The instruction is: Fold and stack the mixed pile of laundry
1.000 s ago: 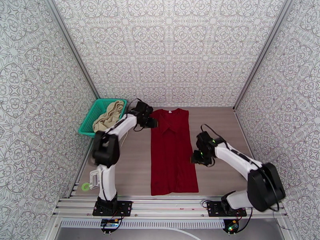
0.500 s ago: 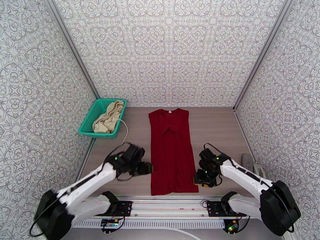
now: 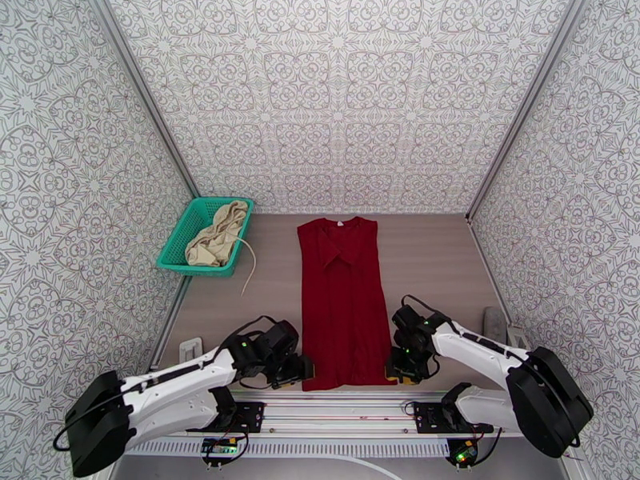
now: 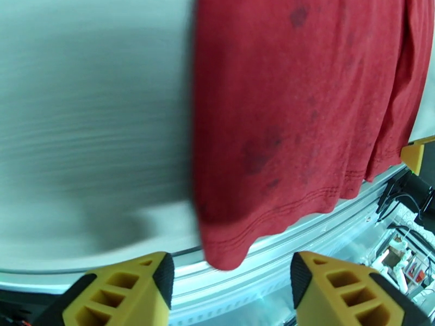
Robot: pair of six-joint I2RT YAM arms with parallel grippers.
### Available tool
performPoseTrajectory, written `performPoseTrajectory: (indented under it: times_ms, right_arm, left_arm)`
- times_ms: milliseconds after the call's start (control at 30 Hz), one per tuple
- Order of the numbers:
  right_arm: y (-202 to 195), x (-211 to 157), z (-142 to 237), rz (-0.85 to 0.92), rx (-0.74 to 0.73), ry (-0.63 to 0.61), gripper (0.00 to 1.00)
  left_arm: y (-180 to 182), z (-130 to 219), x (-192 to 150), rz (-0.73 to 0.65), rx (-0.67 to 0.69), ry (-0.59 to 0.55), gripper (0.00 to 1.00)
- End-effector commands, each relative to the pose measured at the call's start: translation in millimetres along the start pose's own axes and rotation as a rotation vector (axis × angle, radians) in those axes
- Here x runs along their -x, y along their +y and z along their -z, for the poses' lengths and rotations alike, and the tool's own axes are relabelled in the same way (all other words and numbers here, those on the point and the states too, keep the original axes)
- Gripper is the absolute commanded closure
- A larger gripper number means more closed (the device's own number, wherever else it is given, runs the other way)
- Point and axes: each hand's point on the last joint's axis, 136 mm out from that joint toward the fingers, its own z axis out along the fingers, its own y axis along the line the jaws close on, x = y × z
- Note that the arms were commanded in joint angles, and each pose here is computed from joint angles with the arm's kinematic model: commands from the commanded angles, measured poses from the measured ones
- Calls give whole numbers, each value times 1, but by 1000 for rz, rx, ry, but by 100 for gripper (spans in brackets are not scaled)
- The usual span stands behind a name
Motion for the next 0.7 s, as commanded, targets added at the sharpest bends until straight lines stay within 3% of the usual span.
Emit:
performPoseTrajectory:
  times_ms: [0,400,600,667]
  right_arm:
    - [0,-1,-10,-3,13,5,63]
    - [4,-2,-14,-21,49,7,69]
    - [9,0,-14,-28,78,2,74]
    - [11,1,-14,-32,84,-1,79]
  left_arm:
    - [-4,-10,-9,6,-7,36,42]
    - [7,-17,-7,19,69,12,53]
    - [-4,-22,-1,15,45,-2,67]
    - [-5,-21,0,11,53,-6,77]
